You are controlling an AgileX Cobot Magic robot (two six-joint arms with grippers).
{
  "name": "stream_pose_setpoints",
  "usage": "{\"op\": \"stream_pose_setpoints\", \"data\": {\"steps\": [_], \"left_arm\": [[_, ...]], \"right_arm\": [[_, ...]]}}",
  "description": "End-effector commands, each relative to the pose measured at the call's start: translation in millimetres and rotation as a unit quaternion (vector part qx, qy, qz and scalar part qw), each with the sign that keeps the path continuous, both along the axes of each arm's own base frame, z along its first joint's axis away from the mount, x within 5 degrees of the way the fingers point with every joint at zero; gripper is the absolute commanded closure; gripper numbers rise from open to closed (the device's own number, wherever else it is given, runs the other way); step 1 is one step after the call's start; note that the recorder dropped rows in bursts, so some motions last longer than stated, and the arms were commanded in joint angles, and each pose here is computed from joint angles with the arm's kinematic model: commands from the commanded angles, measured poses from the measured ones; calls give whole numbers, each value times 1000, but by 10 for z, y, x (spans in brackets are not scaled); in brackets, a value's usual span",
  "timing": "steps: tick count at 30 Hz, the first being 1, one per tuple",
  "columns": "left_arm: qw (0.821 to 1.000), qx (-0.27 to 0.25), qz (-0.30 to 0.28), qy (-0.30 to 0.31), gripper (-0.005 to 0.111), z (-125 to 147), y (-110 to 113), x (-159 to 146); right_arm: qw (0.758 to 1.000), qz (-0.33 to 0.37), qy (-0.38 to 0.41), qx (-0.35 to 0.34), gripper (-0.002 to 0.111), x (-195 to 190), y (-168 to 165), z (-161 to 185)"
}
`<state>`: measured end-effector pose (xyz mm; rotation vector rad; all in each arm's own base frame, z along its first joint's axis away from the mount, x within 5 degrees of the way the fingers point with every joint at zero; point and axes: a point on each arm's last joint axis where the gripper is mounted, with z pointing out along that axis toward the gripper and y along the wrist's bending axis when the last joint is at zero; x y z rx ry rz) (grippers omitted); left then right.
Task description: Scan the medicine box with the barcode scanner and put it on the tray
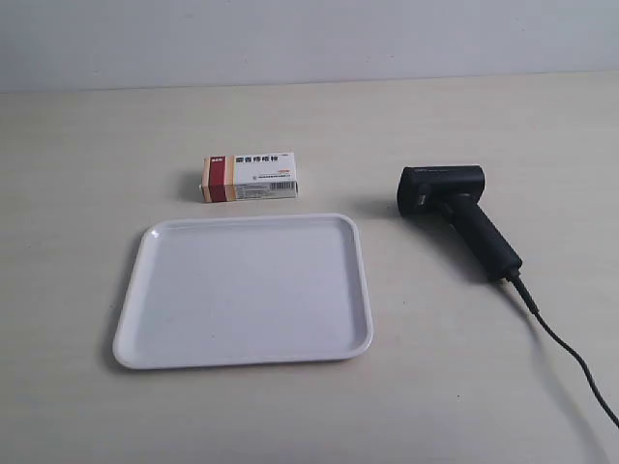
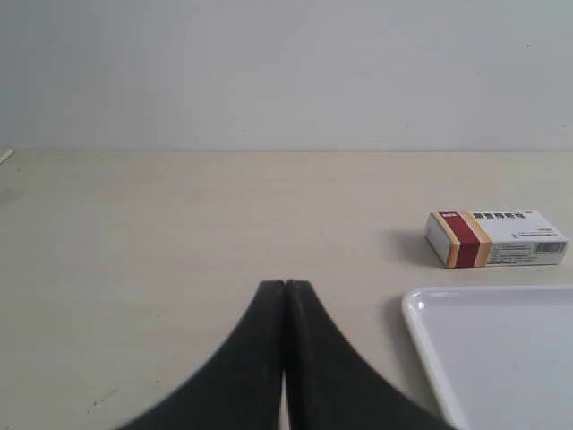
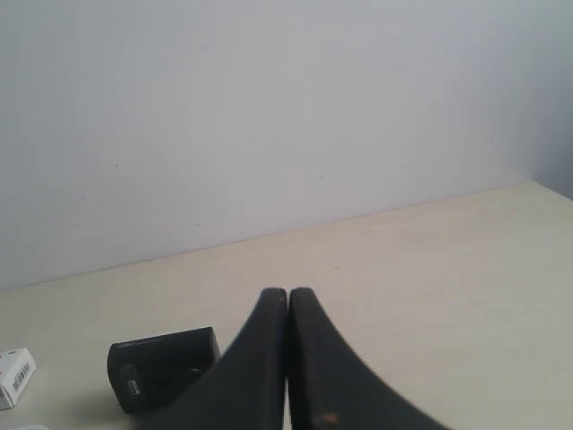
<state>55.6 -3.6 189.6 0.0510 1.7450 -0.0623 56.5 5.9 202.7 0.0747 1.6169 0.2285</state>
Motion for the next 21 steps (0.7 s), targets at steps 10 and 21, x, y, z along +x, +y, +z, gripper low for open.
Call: {"op": "stream_pose_setpoints", "data": {"steps": [10, 21], "left_arm": [[999, -28, 2, -31, 105, 58, -5, 2], [973, -181, 3, -145, 105, 290, 0, -2]], "right_arm": [[1000, -3, -3, -5, 108, -3, -4, -9], [997, -2, -40, 63, 108, -4, -2, 71]]}}
